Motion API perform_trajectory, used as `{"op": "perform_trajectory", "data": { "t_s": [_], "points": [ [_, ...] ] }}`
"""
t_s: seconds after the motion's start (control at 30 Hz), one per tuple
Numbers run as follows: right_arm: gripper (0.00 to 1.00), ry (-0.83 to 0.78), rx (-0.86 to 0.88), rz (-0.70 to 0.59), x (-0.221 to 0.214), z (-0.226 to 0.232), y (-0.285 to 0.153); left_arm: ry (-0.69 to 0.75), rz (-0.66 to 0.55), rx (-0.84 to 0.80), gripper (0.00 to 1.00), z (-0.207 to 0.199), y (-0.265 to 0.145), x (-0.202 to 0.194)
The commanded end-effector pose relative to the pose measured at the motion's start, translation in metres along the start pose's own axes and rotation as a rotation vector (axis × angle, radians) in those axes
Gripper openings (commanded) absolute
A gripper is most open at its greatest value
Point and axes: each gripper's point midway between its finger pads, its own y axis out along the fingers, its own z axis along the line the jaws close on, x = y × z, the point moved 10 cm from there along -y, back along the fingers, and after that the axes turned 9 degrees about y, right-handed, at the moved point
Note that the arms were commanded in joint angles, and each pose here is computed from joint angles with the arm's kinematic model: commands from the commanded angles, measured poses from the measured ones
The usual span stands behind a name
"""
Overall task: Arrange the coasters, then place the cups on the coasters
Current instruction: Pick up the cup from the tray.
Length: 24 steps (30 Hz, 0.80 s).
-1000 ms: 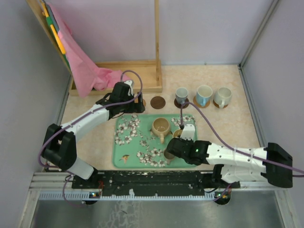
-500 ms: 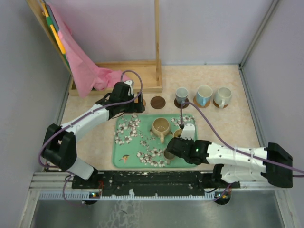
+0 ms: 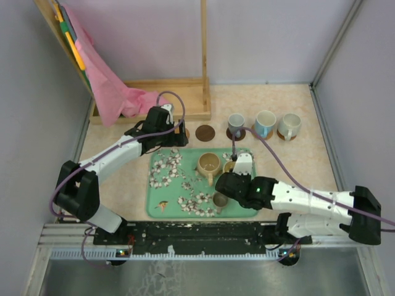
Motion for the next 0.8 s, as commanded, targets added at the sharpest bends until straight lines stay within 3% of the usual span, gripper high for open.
{"op": "perform_trajectory", "data": {
  "t_s": [0.0, 0.5, 0.77],
  "points": [
    [0.0, 0.085, 0.057, -0.185, 0.043, 0.018, -0.019, -0.007, -0.006, 0.03, 1.0, 0.0, -0.001, 0.004],
    [0.0, 0.07, 0.075, -0.298, 0.109, 0.039, -0.02, -0.047, -0.039, 0.077, 1.0, 0.015, -0.014, 0.008],
    [0.0, 0.073, 0.106, -0.338, 0.147, 0.054, 0.003, -0.072, -0.049, 0.099, 1.0, 0.023, -0.019, 0.005]
  ]
}}
